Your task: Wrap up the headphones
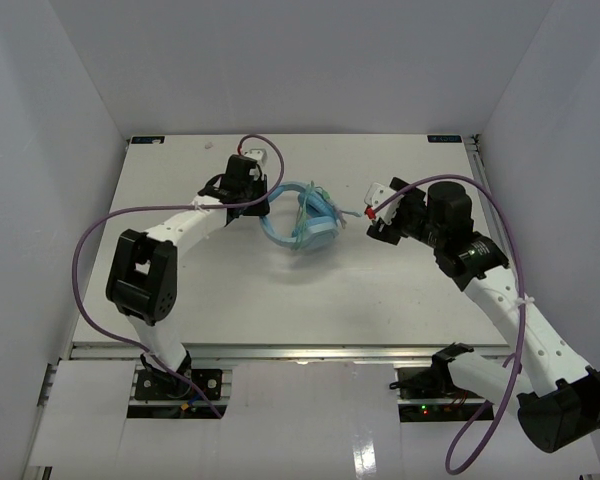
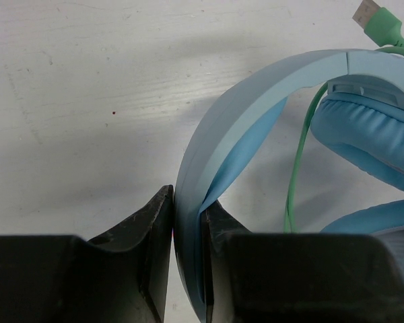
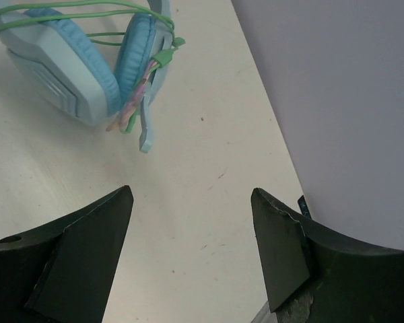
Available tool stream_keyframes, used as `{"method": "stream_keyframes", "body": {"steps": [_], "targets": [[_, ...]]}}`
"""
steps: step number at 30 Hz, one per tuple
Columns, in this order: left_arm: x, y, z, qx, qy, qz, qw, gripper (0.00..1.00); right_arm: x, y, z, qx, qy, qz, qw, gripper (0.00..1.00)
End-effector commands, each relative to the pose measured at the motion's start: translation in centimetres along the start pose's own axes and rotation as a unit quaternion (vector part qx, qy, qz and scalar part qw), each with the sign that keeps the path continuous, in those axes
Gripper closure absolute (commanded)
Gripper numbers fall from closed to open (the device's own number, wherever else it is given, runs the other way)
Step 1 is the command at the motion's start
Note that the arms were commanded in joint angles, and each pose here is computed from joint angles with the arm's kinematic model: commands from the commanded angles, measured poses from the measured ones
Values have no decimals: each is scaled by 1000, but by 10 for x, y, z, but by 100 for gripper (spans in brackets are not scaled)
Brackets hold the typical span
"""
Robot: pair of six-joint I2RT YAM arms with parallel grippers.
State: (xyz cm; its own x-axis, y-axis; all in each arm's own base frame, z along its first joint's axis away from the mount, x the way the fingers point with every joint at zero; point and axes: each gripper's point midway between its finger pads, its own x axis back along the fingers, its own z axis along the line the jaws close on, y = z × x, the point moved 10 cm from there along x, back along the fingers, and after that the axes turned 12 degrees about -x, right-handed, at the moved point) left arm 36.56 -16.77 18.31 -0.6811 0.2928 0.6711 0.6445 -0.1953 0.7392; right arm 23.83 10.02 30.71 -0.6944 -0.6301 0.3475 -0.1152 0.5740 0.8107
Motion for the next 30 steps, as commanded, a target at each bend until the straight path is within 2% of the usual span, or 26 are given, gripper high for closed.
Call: {"method": "stream_keyframes", "body": {"steps": [1, 28, 30], "targets": [[2, 36, 2, 16, -32, -82, 996, 100, 9, 1, 4, -37, -2, -29, 999, 22], [-41, -1, 28, 39, -11, -31, 999, 100, 12, -11, 13, -64, 12, -28, 997, 21], [-41, -3, 29, 40, -8, -30, 999, 97, 12, -10, 12, -65, 11, -29, 997, 21]]}}
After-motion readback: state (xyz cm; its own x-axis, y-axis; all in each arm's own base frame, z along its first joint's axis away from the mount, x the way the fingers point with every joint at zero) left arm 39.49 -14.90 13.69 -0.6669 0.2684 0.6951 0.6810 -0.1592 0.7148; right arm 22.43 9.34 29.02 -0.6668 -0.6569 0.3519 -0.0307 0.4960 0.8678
